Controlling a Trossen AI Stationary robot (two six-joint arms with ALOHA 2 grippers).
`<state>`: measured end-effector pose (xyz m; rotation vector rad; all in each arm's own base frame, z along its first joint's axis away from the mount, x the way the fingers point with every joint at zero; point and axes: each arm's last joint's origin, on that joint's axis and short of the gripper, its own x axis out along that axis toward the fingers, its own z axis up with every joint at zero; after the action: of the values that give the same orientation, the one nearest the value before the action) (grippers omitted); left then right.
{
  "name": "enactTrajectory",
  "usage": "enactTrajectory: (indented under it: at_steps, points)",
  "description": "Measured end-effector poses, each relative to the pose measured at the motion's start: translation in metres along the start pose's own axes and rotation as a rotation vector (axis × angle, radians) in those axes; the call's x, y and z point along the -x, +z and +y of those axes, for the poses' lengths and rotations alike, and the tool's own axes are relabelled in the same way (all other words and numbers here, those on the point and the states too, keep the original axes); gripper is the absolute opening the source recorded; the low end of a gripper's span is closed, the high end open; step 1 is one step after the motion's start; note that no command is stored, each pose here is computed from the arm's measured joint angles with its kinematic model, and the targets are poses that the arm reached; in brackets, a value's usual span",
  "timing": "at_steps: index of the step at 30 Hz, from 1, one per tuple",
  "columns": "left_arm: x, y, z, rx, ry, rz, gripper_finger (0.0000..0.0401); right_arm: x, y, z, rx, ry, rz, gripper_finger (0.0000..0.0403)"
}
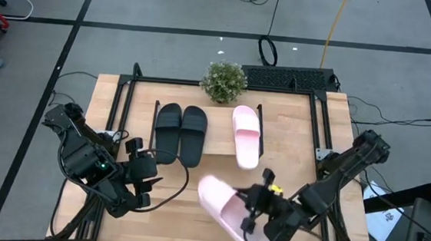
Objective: Pick and place slides into the shelf
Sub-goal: Put the pink slider on the shelf
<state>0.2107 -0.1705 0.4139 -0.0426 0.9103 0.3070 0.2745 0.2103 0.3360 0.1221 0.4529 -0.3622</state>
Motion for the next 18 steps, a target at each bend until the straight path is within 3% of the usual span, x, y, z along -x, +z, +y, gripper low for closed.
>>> enactTrajectory:
  at_steps: [5,11,18]
  points:
    - [0.0,0.0,0.0,-0.001,-0.011,0.014,0.0198,-0.001,0.038,-0.014,-0.038,-0.115,-0.107,0.0001]
    - [0.002,-0.001,0.001,-0.048,-0.021,0.017,0.0198,-0.022,0.059,-0.036,-0.061,-0.222,-0.122,0.0001]
    - [0.021,0.0,0.023,-0.064,-0.046,-0.045,0.0198,-0.035,0.092,-0.063,-0.017,-0.334,-0.156,0.0001]
